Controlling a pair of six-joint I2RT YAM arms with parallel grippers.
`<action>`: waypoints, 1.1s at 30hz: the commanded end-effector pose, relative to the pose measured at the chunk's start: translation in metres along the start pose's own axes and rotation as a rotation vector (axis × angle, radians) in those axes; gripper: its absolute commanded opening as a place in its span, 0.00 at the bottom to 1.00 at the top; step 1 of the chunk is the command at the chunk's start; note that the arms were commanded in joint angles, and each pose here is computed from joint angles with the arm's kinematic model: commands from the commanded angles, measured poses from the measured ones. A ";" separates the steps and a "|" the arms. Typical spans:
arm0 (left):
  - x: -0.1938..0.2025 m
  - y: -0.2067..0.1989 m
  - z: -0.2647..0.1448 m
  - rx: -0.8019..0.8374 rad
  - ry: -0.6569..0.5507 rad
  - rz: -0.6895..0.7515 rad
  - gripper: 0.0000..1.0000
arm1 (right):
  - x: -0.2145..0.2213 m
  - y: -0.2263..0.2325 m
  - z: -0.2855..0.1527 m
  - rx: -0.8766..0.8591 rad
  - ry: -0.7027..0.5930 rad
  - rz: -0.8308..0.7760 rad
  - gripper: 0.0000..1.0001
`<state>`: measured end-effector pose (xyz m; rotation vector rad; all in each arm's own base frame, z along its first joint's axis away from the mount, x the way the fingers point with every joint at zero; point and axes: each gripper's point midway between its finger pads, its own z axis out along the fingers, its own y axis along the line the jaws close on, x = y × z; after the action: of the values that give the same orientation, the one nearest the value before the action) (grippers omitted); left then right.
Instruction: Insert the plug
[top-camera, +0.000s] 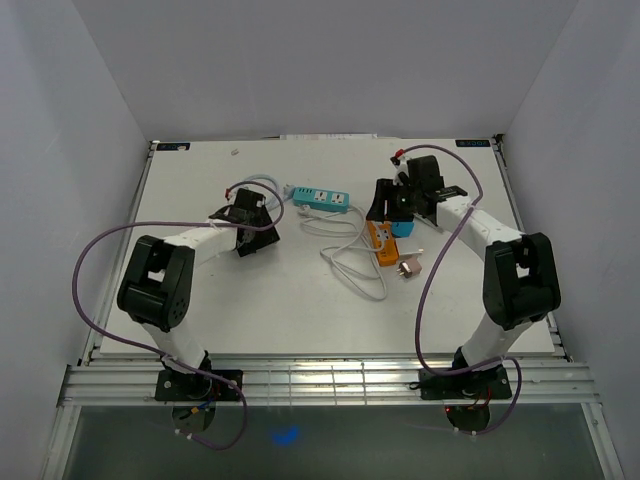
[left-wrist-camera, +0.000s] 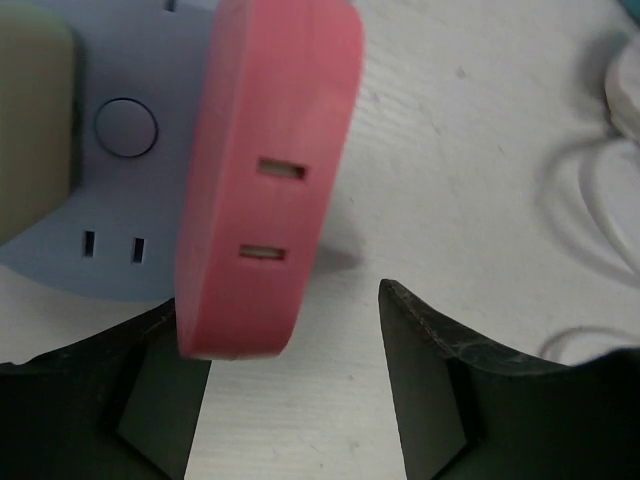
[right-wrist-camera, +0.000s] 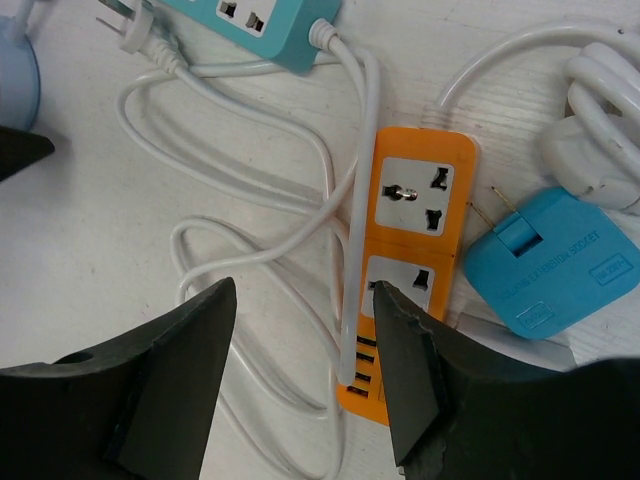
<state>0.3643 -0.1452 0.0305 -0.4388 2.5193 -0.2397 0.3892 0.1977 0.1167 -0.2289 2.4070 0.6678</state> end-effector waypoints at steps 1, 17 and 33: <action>-0.020 0.023 0.005 -0.062 -0.012 -0.017 0.75 | -0.018 0.007 0.001 -0.037 -0.041 -0.018 0.63; -0.043 -0.031 -0.086 0.231 -0.052 -0.021 0.98 | -0.071 0.033 0.086 -0.154 0.000 -0.323 0.89; -0.052 -0.036 -0.112 0.270 -0.025 0.024 0.98 | -0.044 0.044 0.160 -0.105 0.137 -0.828 0.93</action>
<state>0.3476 -0.1508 0.1278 -0.3430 2.4823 -0.5098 0.4890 0.3173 0.0591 -1.1476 2.1428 0.4829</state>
